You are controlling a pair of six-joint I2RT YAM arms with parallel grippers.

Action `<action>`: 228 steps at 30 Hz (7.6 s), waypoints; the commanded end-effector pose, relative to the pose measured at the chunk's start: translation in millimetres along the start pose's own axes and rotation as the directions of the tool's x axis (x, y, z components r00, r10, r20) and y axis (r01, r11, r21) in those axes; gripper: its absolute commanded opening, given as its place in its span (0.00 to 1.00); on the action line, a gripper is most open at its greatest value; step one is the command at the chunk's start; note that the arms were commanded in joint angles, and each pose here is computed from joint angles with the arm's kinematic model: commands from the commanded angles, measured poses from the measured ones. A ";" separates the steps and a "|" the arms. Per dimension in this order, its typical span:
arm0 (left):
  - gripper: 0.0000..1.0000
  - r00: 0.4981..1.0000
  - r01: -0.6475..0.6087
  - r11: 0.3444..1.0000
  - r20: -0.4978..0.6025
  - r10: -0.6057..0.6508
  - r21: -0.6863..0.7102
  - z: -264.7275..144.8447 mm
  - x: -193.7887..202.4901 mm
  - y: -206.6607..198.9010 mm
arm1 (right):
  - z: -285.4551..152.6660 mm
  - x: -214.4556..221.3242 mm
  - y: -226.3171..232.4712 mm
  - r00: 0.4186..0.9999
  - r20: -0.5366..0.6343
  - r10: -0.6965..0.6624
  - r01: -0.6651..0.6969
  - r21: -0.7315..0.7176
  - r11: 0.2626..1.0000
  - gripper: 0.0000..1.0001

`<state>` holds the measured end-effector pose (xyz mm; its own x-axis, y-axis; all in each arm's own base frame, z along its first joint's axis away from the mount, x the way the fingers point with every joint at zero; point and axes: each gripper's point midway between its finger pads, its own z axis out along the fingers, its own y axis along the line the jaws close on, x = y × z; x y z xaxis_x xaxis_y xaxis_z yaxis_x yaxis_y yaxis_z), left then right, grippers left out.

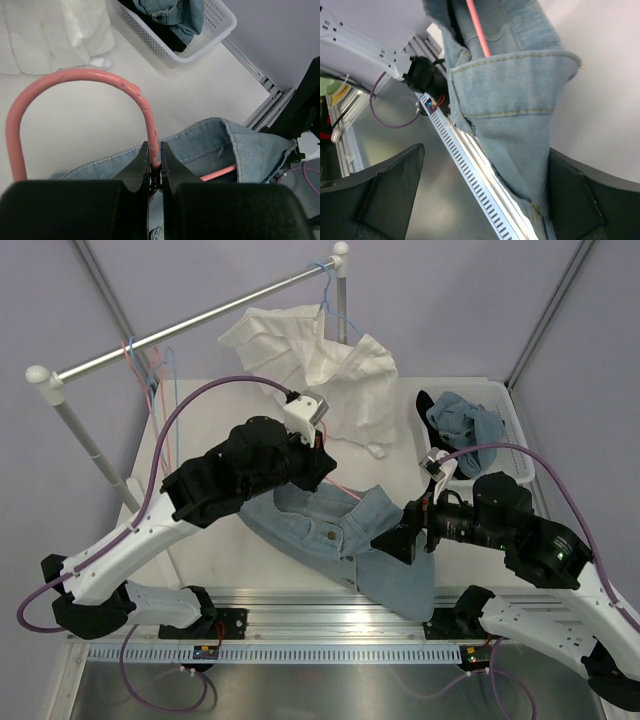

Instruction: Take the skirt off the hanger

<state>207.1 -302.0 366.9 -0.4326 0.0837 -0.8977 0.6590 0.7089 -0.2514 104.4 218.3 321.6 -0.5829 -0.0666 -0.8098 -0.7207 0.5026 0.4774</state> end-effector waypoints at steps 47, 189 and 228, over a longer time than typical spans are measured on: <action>0.00 0.893 0.144 0.971 0.448 -0.044 -0.191 -139.9 -94.7 55.1 | -187.9 -20.8 -47.6 0.764 0.643 0.057 -0.282 0.254 0.925 0.00; 0.00 1.000 0.019 0.783 0.019 -0.009 -0.622 7.0 28.4 113.7 | 23.2 -42.6 -15.7 0.989 0.008 0.148 -0.143 0.302 0.943 0.89; 0.99 0.995 0.103 0.857 0.043 -0.094 -0.505 -32.2 -2.8 85.9 | 106.5 36.8 37.1 0.989 -0.148 0.008 0.050 0.385 0.922 0.00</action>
<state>260.8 -223.9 321.9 -0.5029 0.0976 -0.8588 0.1697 0.9854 0.0126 84.7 325.9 253.4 -0.6576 -0.2805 -0.6992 -0.5902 0.7687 0.2467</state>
